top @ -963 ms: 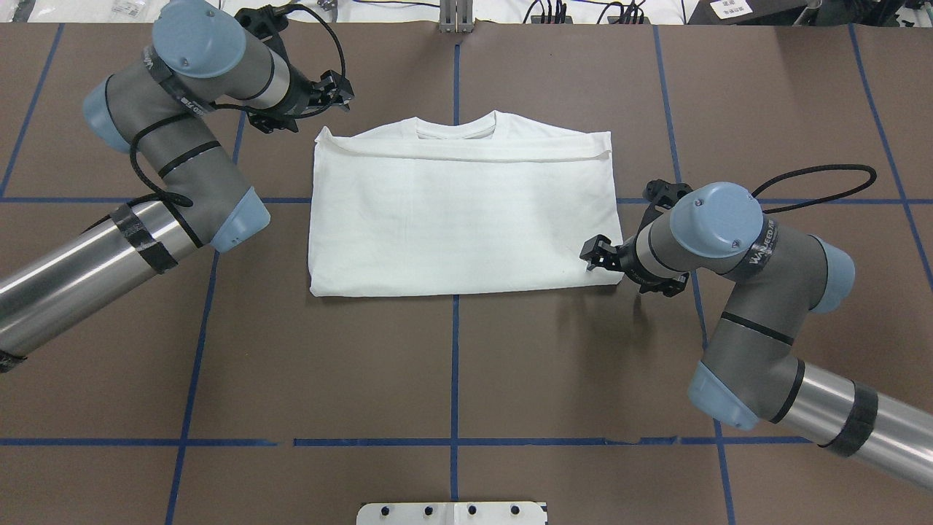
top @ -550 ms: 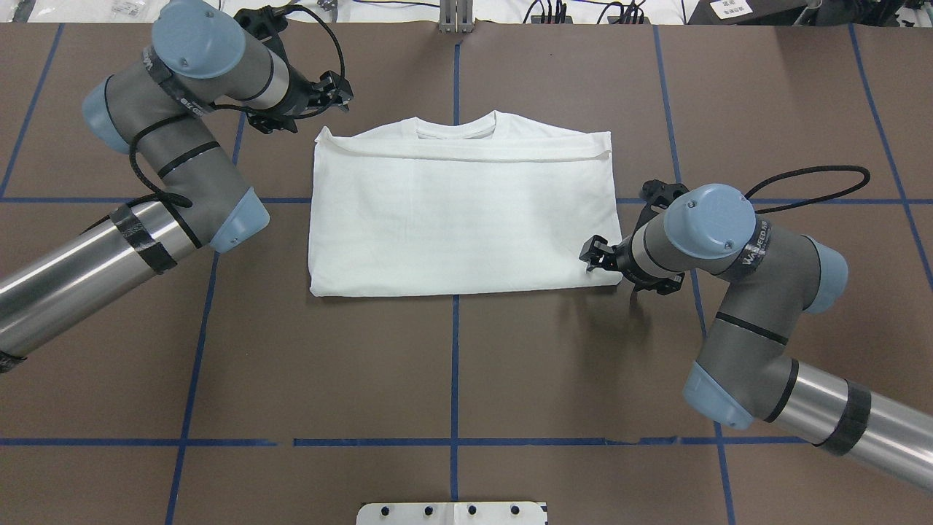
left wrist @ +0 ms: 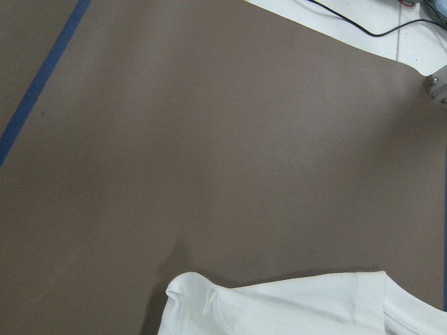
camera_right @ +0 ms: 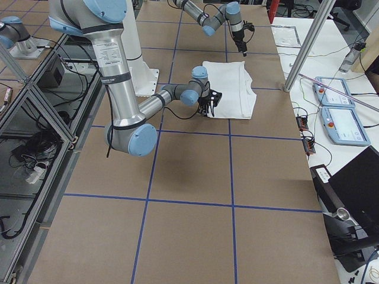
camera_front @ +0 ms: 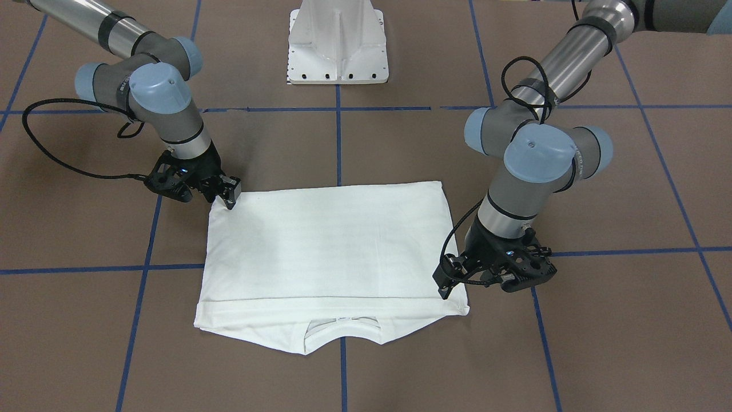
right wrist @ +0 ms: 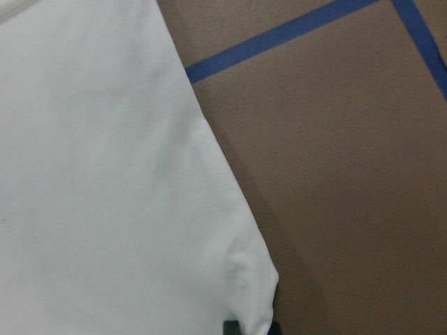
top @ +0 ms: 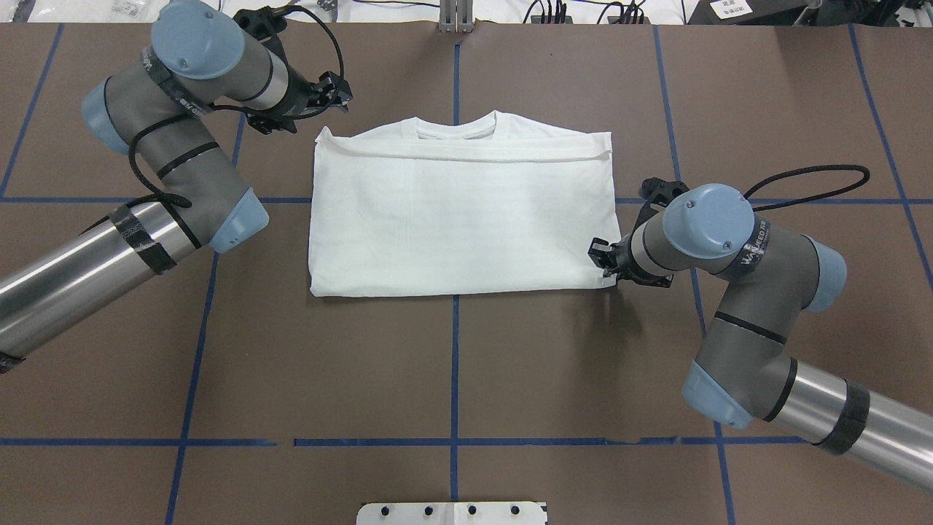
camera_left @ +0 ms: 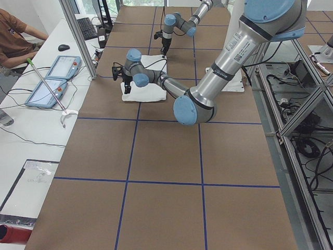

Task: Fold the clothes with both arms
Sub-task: 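Grasp the folded shirt's side edge with the right gripper, then drag the folded shirt toward the robot with the right gripper, rotating it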

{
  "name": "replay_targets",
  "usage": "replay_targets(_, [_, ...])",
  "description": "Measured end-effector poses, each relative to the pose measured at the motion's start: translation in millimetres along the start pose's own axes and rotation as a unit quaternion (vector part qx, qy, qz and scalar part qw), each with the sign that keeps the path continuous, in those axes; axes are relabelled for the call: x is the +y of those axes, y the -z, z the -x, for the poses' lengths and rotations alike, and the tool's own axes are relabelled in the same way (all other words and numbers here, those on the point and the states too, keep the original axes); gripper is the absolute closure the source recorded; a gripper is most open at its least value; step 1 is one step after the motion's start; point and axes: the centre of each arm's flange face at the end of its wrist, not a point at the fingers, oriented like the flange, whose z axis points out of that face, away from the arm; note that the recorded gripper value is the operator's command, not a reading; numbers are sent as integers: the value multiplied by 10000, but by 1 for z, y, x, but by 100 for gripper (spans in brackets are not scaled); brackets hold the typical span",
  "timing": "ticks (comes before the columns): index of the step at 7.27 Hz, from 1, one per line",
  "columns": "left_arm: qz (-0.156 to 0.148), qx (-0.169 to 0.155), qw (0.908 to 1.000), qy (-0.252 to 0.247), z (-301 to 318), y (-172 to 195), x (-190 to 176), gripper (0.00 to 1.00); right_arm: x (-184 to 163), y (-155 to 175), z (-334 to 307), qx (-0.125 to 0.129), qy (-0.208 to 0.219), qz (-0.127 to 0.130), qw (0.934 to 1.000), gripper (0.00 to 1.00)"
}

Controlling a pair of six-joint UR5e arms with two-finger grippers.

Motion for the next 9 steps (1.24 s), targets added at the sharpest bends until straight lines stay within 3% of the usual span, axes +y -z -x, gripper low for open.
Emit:
replay_targets(2, [-19,-10,10000,2,0,0,0,0,-6,11,2,-89,-18,-4,10000,100])
replay_targets(4, [-53,-14,10000,1,0,0,-1,0,-14,43,-5,-176,-89,-67,9998,100])
replay_targets(7, [-56,-11,10000,0,0,0,-1,0,-14,96,-32,443,-298,-255,9982,100])
replay_targets(9, [-55,-11,10000,0,1,0,-1,0,10,108,-65,722,-222,-63,9971,100])
